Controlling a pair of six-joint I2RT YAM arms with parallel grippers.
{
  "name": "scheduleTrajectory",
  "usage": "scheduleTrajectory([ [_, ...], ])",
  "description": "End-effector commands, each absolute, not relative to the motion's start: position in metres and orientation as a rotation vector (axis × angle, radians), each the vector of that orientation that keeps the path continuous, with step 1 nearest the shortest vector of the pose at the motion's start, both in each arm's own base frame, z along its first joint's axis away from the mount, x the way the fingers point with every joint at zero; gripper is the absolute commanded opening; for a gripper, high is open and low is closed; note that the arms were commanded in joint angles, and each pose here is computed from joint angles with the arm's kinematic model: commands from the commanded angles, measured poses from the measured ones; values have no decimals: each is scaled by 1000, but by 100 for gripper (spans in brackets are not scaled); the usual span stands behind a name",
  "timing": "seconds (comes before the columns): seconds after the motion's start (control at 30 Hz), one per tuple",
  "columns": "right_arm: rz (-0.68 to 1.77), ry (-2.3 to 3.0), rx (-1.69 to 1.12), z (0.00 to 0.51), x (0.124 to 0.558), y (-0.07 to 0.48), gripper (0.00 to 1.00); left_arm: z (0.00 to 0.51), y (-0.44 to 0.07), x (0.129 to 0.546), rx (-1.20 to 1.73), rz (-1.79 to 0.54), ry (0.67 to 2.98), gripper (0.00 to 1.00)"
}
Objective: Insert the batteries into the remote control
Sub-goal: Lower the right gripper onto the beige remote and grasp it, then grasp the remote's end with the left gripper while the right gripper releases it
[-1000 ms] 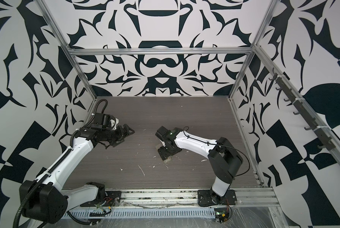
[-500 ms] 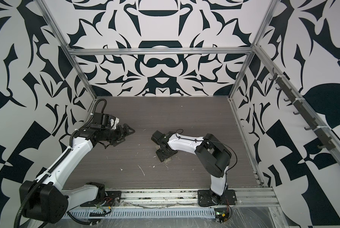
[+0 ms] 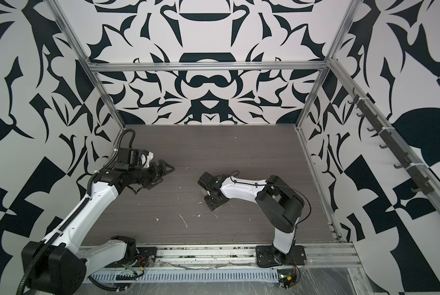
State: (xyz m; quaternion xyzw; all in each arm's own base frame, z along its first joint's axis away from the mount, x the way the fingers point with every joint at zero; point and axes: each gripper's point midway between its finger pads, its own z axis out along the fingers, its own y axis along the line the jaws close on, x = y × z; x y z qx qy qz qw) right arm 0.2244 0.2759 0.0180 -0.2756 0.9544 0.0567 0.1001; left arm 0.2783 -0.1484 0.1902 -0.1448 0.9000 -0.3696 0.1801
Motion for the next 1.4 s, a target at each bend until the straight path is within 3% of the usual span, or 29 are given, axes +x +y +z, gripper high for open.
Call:
scheduleTrajectory([
  [0.0, 221, 2767, -824, 34, 224, 281, 26, 199, -155, 278, -394, -1131, 2500, 92],
  [0.2, 453, 2524, -778, 107, 241, 309, 8, 232, -173, 283, -308, -1328, 2355, 90],
  [0.43, 697, 2276, -671, 206, 261, 347, 4, 283, -185, 285, -161, -1417, 2192, 86],
  [0.6, 802, 2193, -633, 243, 270, 367, 3, 293, -188, 288, -131, -1403, 2169, 86],
  [0.87, 842, 2184, -650, 252, 276, 386, 1, 301, -201, 295, -94, -1370, 2138, 86],
  [1.37, 885, 2150, -711, 260, 265, 411, 1, 272, -199, 313, -163, -1267, 2186, 69],
])
